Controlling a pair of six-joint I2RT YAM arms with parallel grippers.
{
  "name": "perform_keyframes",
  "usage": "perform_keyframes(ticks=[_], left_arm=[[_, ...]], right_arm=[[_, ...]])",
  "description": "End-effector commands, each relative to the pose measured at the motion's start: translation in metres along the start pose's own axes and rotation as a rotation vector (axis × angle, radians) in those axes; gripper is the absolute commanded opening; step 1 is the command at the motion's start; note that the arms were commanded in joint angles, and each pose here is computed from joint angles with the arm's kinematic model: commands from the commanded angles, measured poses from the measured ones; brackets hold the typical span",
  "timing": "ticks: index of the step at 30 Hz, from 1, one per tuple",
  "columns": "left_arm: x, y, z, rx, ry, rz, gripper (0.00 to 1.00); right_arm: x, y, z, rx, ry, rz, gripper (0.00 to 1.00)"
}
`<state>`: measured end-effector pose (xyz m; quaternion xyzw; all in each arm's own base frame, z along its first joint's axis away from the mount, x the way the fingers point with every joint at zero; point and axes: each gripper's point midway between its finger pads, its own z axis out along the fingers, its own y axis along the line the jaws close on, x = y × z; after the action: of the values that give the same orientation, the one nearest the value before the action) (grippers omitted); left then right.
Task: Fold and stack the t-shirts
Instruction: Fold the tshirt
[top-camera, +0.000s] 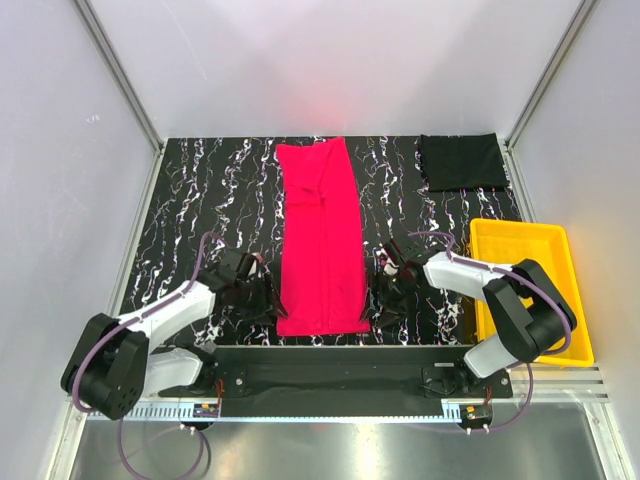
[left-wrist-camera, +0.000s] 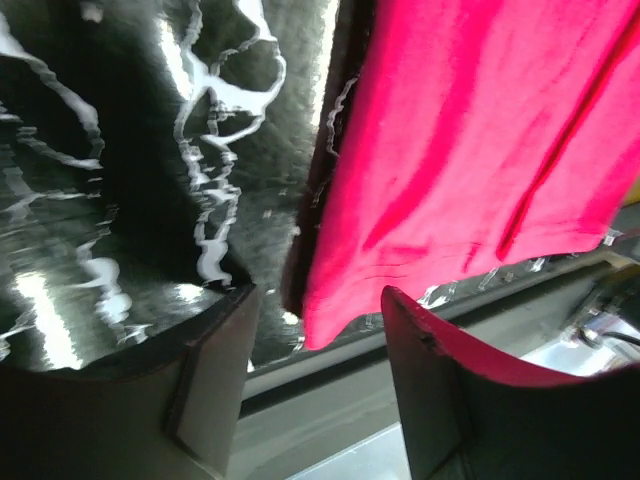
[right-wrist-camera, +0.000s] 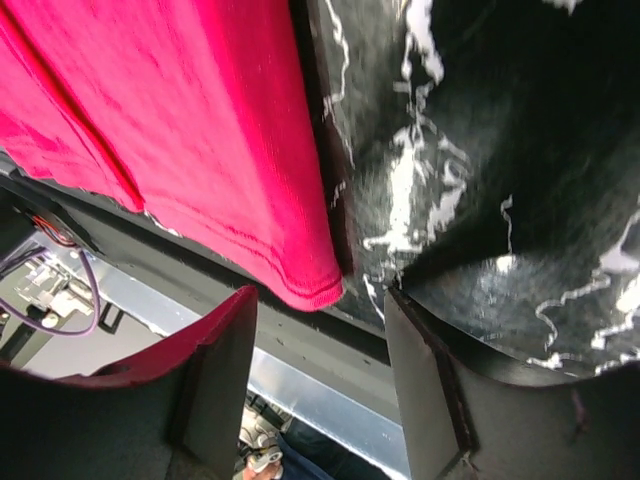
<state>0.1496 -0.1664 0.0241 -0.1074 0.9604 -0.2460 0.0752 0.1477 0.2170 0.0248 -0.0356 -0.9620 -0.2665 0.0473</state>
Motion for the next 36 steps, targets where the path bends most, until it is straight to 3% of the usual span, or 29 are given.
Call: perform_keyframes(ticks=[1,6,10,15,18,19,23,25,36], left_arm=[[-0.003,-0.006,0.009,0.04,-0.005,0.001,0.57],[0.007,0.004,0.014,0.028,0.021,-0.02,0.49],[0.015,0.005,0.013,0.044,0.041,-0.035,0.37],[0.032,0.011,0.015,0.05,0.092,-0.082,0.31],[0.039,0.006,0.017,0.098,0.13,-0.09,0.18],[0.04,0.0,0.016,0.131,0.141,-0.088,0.14],[0.039,-0.023,0.008,0.215,0.14,-0.051,0.0],[0.038,-0.03,0.005,0.24,0.144,-0.04,0.0],[0.032,-0.059,-0.006,0.3,0.208,-0.033,0.0]], right_arm=[[-0.014,0.001,0.006,-0.019,-0.042,-0.011,0.6],[-0.011,-0.004,0.013,-0.024,-0.019,0.005,0.56],[-0.007,-0.003,0.017,-0.05,0.002,0.012,0.5],[0.005,-0.01,0.018,-0.051,0.021,0.033,0.48],[0.01,-0.011,0.019,-0.062,0.025,0.052,0.37],[0.011,-0.01,0.019,-0.068,0.028,0.058,0.25],[0.008,0.002,0.011,-0.109,0.016,0.066,0.04],[0.005,0.011,0.006,-0.13,0.001,0.075,0.0],[-0.011,0.041,-0.014,-0.175,-0.009,0.077,0.0]])
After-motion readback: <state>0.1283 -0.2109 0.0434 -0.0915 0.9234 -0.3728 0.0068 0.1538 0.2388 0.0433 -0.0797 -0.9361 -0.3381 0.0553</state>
